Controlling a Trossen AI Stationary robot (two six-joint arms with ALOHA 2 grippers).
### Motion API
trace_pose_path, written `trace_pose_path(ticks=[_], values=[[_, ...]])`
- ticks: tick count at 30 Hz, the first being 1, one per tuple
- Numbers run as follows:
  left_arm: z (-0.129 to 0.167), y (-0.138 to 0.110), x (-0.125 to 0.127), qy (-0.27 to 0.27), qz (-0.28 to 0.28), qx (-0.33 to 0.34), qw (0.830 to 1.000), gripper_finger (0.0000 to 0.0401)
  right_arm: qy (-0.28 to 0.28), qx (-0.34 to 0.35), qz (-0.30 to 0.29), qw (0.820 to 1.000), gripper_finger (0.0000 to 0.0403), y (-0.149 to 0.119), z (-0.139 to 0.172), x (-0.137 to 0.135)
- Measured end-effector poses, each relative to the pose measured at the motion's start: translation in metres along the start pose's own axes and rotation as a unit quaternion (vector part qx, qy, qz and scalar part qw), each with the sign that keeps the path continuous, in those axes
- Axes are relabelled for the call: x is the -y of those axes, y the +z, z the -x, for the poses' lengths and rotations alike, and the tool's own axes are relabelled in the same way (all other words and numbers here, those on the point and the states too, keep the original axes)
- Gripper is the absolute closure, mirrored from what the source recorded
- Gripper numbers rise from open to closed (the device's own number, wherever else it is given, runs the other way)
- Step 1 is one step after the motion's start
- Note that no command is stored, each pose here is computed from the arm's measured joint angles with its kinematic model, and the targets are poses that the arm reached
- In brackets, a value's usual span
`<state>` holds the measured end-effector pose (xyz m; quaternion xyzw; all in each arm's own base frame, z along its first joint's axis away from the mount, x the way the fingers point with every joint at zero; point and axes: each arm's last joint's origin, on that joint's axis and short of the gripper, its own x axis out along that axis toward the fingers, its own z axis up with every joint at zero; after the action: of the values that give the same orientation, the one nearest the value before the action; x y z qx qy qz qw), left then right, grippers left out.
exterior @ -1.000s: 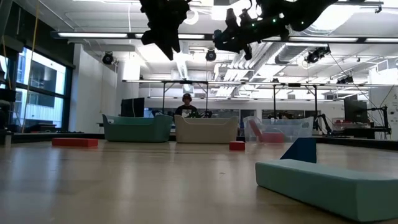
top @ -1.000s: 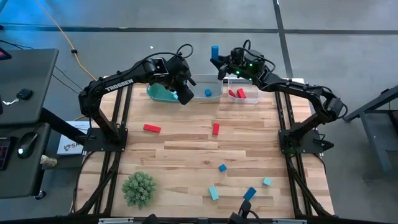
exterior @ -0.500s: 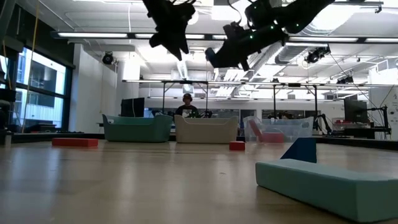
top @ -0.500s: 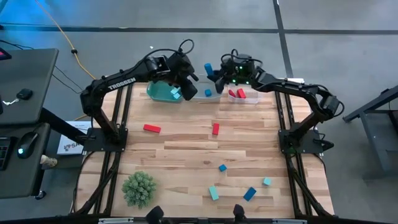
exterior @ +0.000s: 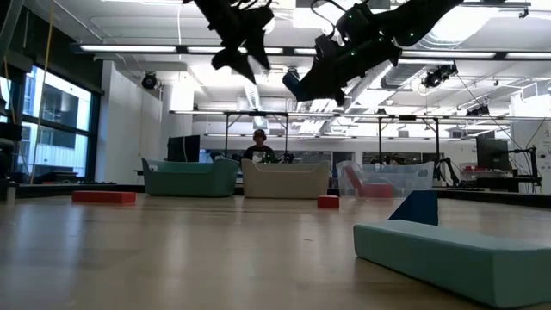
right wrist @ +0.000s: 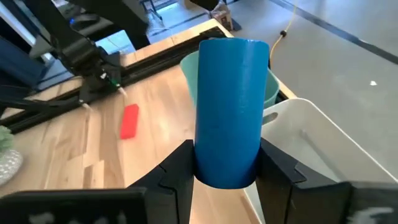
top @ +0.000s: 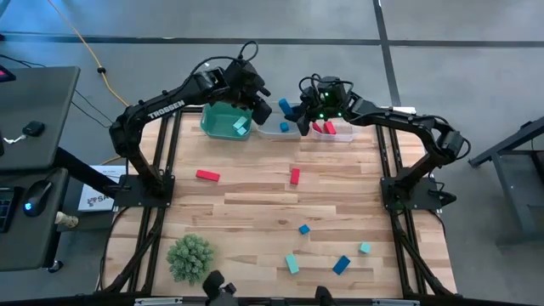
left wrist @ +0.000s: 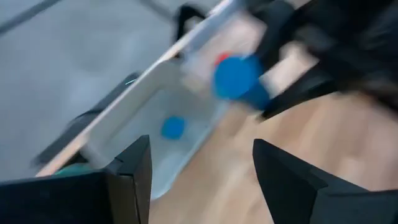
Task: Sort & place blocks by color
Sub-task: Put the top blue block into the gray bin
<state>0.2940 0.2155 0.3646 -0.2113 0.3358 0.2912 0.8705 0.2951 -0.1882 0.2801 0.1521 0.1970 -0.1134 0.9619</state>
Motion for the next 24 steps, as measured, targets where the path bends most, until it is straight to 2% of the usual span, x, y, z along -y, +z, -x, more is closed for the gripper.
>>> trace_pose_path(ticks=[3, 5, 12, 16, 24], values=[[0.001, 0.006, 0.003, -0.067, -0.002, 0.02, 0.998, 0.0199, 0.006, 0.01, -0.007, 1.0, 0.0291, 0.002, 0.0, 0.0], [0.001, 0.009, 0.005, -0.092, -0.005, 0.033, 0.995, 0.0201, 0.008, 0.02, -0.014, 1.0, 0.0291, 0.004, 0.0, -0.001], [0.002, 0.013, 0.002, -0.093, -0.005, 0.051, 0.994, 0.0199, 0.003, 0.088, -0.031, 0.996, 0.0291, 0.021, 0.012, -0.001], [0.003, 0.018, -0.002, -0.094, 0.006, 0.074, 0.993, 0.0201, 0.022, 0.121, -0.023, 0.992, 0.0291, 0.031, 0.021, -0.006], [0.007, 0.03, 0.002, -0.151, 0.015, 0.128, 0.98, 0.0201, 0.033, 0.12, -0.016, 0.992, 0.0291, 0.031, 0.021, -0.012]])
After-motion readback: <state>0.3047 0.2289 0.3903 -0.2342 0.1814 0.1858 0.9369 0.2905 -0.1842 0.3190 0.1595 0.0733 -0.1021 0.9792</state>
